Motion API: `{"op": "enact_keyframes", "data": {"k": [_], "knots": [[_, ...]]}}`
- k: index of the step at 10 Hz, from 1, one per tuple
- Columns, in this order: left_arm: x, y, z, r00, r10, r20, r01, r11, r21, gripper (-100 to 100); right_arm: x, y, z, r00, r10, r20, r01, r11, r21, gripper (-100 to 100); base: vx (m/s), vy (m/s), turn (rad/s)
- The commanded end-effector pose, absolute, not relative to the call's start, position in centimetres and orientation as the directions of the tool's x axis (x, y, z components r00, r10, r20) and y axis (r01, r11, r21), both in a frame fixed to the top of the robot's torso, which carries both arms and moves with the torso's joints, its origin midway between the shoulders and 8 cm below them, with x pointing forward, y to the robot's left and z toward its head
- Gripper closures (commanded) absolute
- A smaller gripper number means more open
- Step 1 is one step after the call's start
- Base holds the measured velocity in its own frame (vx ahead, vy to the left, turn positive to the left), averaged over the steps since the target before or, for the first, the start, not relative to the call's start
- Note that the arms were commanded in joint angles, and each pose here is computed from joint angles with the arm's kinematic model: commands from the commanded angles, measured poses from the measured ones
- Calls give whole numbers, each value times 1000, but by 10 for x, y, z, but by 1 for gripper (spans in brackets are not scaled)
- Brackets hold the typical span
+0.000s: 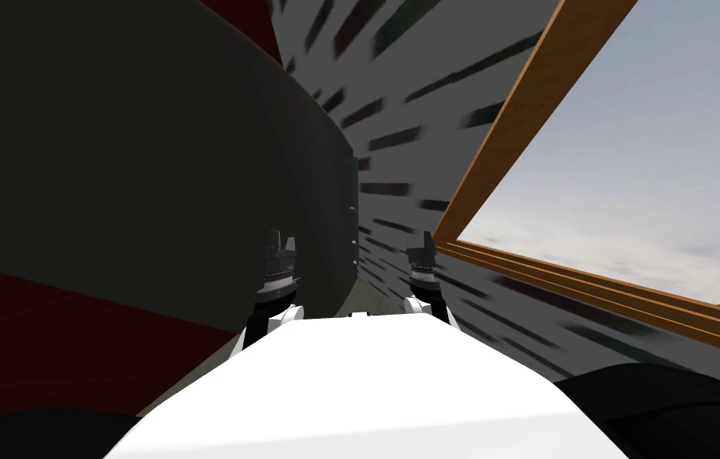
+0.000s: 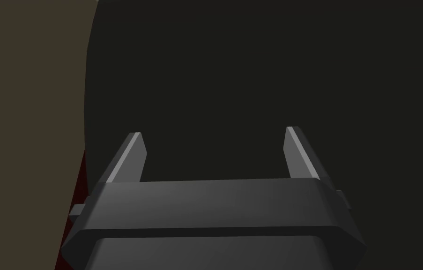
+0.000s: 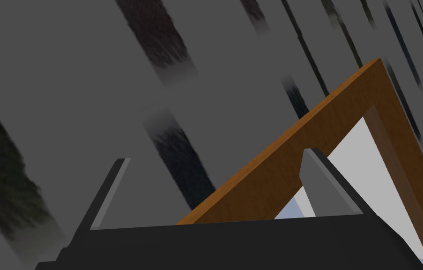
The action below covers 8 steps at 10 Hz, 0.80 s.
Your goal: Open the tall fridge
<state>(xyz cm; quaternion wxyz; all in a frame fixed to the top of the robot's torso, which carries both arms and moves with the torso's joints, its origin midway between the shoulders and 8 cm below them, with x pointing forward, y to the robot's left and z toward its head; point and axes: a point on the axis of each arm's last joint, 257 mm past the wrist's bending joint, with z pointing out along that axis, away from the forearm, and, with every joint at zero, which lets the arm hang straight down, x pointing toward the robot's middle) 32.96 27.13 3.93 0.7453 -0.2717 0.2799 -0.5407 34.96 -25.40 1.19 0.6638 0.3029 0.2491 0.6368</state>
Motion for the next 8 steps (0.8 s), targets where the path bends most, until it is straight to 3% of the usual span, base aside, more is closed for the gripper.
{"op": "enact_keyframes", "data": {"k": [1, 8], "knots": [[335, 265, 38, 234, -960, -156, 655, 274, -704, -100, 350, -254, 12, 65, 996, 55, -695, 5, 719, 0, -5, 5, -7], [379, 240, 31, 147, -957, -251, 662, 284, -693, -100, 350, -254, 12, 65, 996, 55, -694, 5, 720, 0, -40, 18, -17]]}}
